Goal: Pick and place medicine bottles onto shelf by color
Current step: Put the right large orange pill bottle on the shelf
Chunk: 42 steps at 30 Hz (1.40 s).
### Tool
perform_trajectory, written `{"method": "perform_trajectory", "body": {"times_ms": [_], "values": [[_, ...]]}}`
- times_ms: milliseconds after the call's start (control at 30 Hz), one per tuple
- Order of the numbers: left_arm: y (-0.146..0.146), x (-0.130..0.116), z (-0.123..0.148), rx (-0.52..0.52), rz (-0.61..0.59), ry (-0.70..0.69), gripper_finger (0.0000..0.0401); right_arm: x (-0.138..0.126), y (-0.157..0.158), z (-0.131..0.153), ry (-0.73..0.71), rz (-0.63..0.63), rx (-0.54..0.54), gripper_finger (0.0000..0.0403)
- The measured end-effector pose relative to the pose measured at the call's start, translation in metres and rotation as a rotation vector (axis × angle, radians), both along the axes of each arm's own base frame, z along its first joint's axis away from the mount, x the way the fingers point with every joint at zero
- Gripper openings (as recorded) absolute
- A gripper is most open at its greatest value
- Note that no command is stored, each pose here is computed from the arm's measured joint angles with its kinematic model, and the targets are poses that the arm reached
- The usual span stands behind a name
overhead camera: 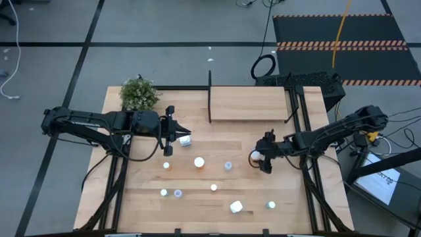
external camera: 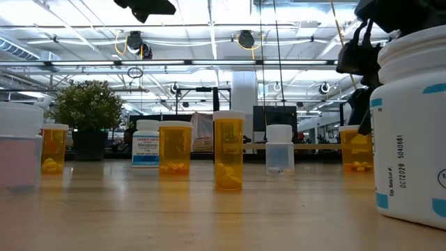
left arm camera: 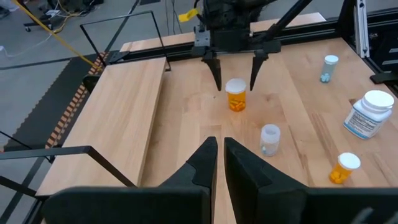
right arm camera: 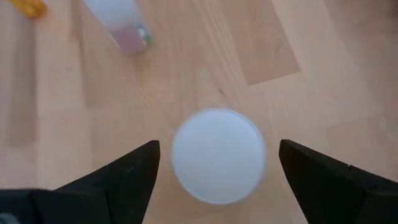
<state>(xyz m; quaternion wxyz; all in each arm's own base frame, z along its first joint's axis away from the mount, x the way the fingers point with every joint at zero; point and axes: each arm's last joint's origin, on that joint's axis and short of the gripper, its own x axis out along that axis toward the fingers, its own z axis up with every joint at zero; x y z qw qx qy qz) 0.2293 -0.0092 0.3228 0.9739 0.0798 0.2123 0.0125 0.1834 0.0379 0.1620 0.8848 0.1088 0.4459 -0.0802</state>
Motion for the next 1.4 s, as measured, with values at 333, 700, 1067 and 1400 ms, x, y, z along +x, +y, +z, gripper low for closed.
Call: {"method": "perform_trajectory", "body": {"times_ms": [333,700,1067,1400], "values": [[0.0,0.001,0.002,0.011,-0.006,-0.022,0.0033,0.008,-0.005,0.012,0.006,-0.006,0.011,0.0316],[0.0,0.001,0.002,0.017,-0.008,-0.021,0.0033,0.022,-0.003,-0.001,0.107,0.034,-0.036,0.0313],[0.0,0.001,0.001,0.023,-0.011,-0.016,0.0033,0.031,-0.001,0.008,0.191,0.024,-0.048,0.0313],[0.0,0.001,0.001,0.03,-0.014,-0.015,0.0033,0.03,-0.001,0.007,0.199,0.015,-0.045,0.0313]]}}
